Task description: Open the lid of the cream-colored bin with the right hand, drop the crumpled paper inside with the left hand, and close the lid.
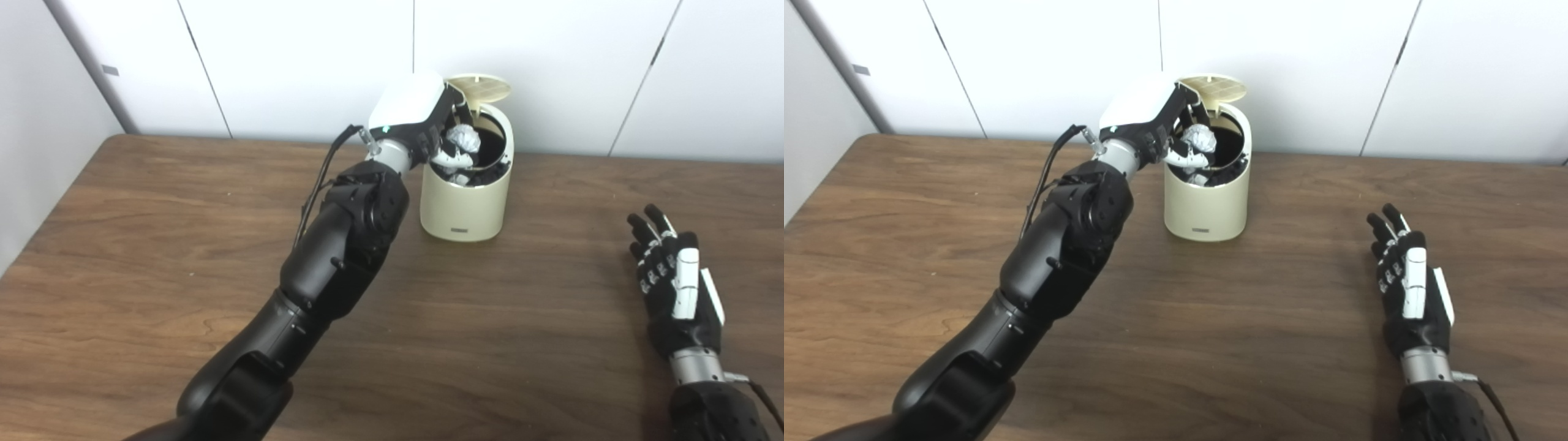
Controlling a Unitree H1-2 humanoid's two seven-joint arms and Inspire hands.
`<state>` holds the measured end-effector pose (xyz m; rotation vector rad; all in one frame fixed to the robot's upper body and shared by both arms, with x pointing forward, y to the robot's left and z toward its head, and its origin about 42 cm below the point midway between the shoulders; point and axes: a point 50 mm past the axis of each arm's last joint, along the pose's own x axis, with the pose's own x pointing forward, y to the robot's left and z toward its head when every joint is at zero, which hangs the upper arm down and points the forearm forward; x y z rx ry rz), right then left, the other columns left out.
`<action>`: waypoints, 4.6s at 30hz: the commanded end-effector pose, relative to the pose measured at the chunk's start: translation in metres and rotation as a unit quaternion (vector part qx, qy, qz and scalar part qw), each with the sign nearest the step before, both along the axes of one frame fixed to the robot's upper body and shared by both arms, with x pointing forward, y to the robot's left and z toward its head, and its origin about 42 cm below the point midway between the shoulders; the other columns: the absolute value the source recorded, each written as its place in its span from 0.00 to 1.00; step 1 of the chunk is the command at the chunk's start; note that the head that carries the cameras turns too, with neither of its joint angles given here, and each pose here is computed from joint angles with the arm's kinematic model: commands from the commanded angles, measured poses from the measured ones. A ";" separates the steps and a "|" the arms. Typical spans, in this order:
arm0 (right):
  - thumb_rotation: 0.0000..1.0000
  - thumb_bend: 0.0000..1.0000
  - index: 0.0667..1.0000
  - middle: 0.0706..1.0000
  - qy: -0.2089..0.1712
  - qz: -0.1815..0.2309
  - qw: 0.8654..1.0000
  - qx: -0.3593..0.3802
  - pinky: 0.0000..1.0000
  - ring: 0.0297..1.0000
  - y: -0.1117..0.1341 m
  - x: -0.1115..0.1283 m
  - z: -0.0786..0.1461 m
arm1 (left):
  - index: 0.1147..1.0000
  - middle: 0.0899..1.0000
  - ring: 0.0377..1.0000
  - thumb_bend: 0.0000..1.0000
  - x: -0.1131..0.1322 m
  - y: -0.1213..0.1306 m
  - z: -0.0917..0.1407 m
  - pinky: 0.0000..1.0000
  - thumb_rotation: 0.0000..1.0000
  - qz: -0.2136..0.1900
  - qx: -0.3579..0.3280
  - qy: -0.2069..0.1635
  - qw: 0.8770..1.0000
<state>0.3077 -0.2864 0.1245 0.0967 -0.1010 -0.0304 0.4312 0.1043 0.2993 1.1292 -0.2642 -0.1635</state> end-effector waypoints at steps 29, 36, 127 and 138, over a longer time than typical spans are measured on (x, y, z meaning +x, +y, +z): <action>1.00 0.52 0.89 0.87 0.000 -0.005 1.000 -0.005 1.00 0.97 -0.001 -0.002 -0.003 | 0.71 0.42 0.24 0.56 0.003 0.001 0.027 0.18 0.00 0.008 0.005 -0.009 1.000; 1.00 0.52 0.90 0.87 0.000 -0.006 1.000 -0.006 1.00 0.97 -0.001 -0.002 -0.004 | 0.71 0.42 0.20 0.56 0.004 0.001 0.028 0.16 0.00 0.007 0.012 -0.002 1.000; 1.00 0.48 0.90 0.86 0.007 -0.007 1.000 0.012 1.00 0.98 0.001 0.000 -0.019 | 0.40 0.44 0.41 0.48 -0.069 0.079 -0.001 0.38 0.00 0.015 -0.094 0.017 0.995; 1.00 0.47 0.89 0.87 0.007 -0.010 1.000 0.022 1.00 0.98 0.003 -0.002 -0.020 | 0.42 0.46 0.41 0.48 -0.079 0.093 -0.024 0.40 0.00 0.055 -0.110 0.036 0.992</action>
